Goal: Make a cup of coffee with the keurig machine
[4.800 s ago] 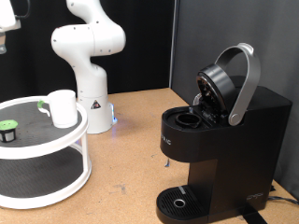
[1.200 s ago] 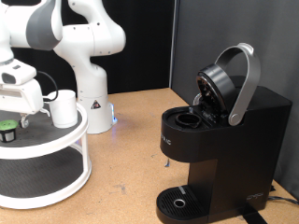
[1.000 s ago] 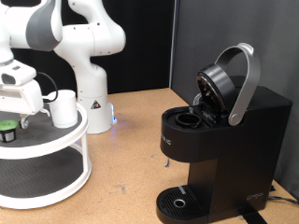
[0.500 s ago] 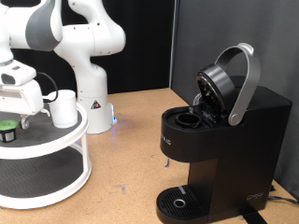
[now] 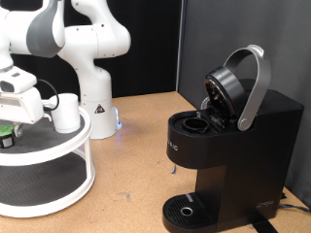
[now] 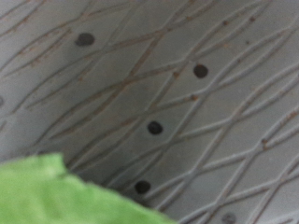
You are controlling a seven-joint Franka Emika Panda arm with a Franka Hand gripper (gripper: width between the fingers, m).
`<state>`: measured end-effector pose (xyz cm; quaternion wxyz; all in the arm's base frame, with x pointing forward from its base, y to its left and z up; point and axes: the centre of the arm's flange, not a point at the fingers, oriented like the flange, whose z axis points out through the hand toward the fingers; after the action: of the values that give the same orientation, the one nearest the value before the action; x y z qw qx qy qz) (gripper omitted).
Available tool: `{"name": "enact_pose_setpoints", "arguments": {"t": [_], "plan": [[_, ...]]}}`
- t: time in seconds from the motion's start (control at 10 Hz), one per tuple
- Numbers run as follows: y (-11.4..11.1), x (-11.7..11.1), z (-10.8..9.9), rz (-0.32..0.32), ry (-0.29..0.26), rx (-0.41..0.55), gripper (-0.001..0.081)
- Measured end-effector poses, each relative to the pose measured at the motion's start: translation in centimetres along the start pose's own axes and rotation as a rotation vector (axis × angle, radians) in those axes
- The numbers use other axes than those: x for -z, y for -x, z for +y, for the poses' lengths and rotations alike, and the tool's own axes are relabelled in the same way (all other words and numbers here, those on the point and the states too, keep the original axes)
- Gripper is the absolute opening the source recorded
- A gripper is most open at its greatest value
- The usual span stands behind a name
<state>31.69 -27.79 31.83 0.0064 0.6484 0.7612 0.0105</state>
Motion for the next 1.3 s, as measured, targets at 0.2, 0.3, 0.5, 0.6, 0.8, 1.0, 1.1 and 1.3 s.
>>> {"name": "enact_pose_setpoints", "arguments": {"t": [0.2,0.3,0.5,0.6,0.8,1.0,1.1,1.3], "plan": [[0.1,0.1,0.1,0.003,0.005,-0.008,0.0491],[0.2,0.1,0.1,0.004,0.006,-0.010,0.0491],[0.5,0.6,0.1,0.018,0.009,-0.011,0.0491],[0.7,1.2,0.2,0.031,0.009,-0.010,0.0491],[1.2,2.6,0.2,0.054,0.018,-0.003,0.0491],[1.4,4.3,0.3,0.064,0.029,0.003,0.0491],[1.5,5.2,0.3,0.069,0.036,0.005,0.0491],[1.5,7.4,0.4,0.084,0.042,0.015,0.0491]]}}
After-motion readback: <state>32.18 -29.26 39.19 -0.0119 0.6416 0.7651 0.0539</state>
